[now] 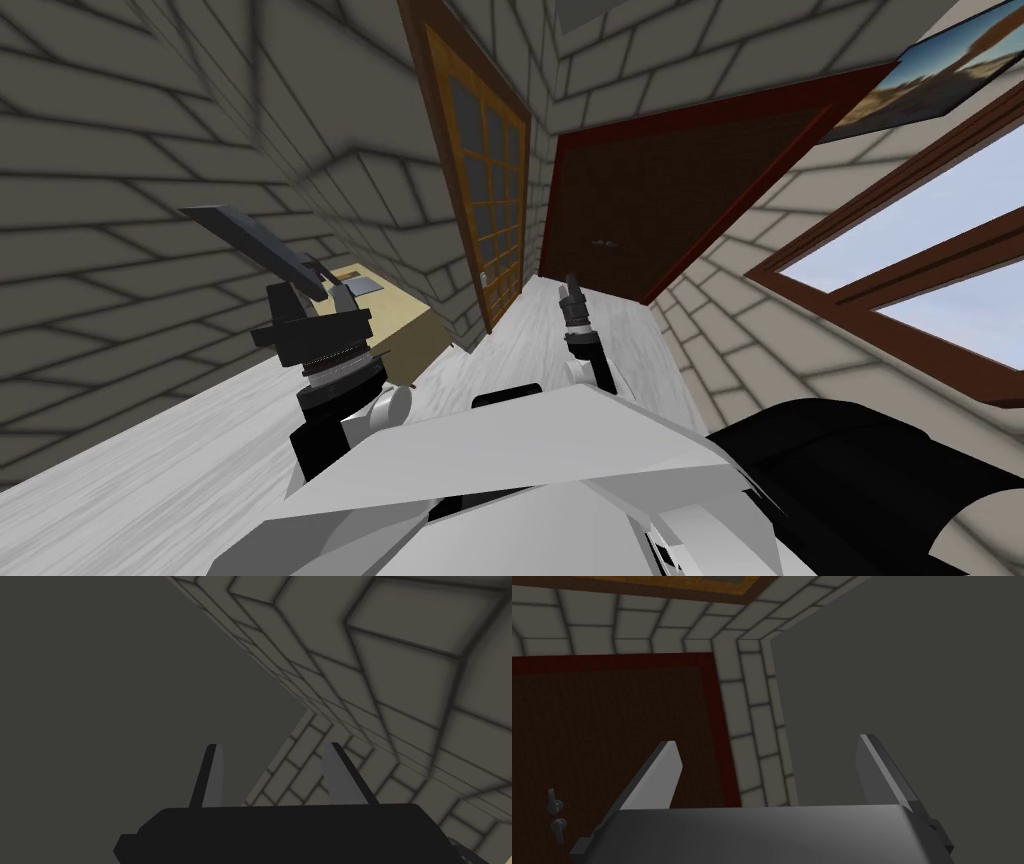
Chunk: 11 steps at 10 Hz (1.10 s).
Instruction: Pull the door open
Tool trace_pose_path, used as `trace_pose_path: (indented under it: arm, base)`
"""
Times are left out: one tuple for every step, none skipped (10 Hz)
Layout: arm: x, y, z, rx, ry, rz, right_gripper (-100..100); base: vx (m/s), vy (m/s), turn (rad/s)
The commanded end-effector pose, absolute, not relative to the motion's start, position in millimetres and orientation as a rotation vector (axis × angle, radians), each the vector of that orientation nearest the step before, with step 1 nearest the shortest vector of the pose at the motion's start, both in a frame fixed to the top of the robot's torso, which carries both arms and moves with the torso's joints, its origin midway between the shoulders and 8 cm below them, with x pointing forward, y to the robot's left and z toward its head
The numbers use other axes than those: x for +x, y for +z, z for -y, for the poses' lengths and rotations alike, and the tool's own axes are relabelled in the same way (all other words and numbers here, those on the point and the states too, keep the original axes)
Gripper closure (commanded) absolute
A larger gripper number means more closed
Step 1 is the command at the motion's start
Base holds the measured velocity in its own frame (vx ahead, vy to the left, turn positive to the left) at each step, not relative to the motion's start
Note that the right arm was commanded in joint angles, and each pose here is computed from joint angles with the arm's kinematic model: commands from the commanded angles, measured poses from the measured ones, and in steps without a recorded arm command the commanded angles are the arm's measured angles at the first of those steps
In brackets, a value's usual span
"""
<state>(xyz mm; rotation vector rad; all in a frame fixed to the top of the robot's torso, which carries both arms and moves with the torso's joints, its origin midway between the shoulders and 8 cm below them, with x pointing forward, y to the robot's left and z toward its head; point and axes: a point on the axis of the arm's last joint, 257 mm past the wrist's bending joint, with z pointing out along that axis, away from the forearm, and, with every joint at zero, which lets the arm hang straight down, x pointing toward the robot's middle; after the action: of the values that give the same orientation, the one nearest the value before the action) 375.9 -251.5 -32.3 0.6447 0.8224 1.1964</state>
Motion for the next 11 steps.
trace_pose_path:
  arm:
    - [380.9, -42.4, 247.0, 0.629, 1.172, -0.848, -100]
    - [383.6, -48.2, 244.6, 0.619, 1.158, -0.864, -100]
    - [386.3, -54.0, 242.3, 0.609, 1.143, -0.880, -100]
    - [388.9, -59.8, 239.9, 0.598, 1.128, -0.897, -100]
    - [391.5, -65.6, 237.4, 0.587, 1.114, -0.913, -100]
    - [394.4, -72.3, 234.6, 0.574, 1.097, -0.931, -100]
    - [397.1, -79.0, 231.7, 0.561, 1.080, -0.948, -100]
    - [399.8, -85.8, 228.8, 0.548, 1.064, -0.966, -100]
    - [402.4, -92.5, 225.9, 0.534, 1.047, -0.984, -100]
    - [404.8, -99.3, 222.9, 0.519, 1.031, -1.001, -100]
    - [407.5, -106.7, 219.6, 0.504, 1.013, -1.020, -100]
  base:
    - [0.065, -0.035, 0.013]
    - [0.071, -0.039, 0.017]
    - [0.071, -0.036, 0.018]
    - [0.073, -0.035, 0.015]
    - [0.074, -0.026, 0.017]
    - [0.082, -0.026, 0.017]
    - [0.091, -0.049, 0.018]
    - [0.093, -0.054, 0.023]
    - [0.092, -0.042, 0.021]
    - [0.092, -0.038, 0.018]
    - [0.084, -0.037, 0.022]
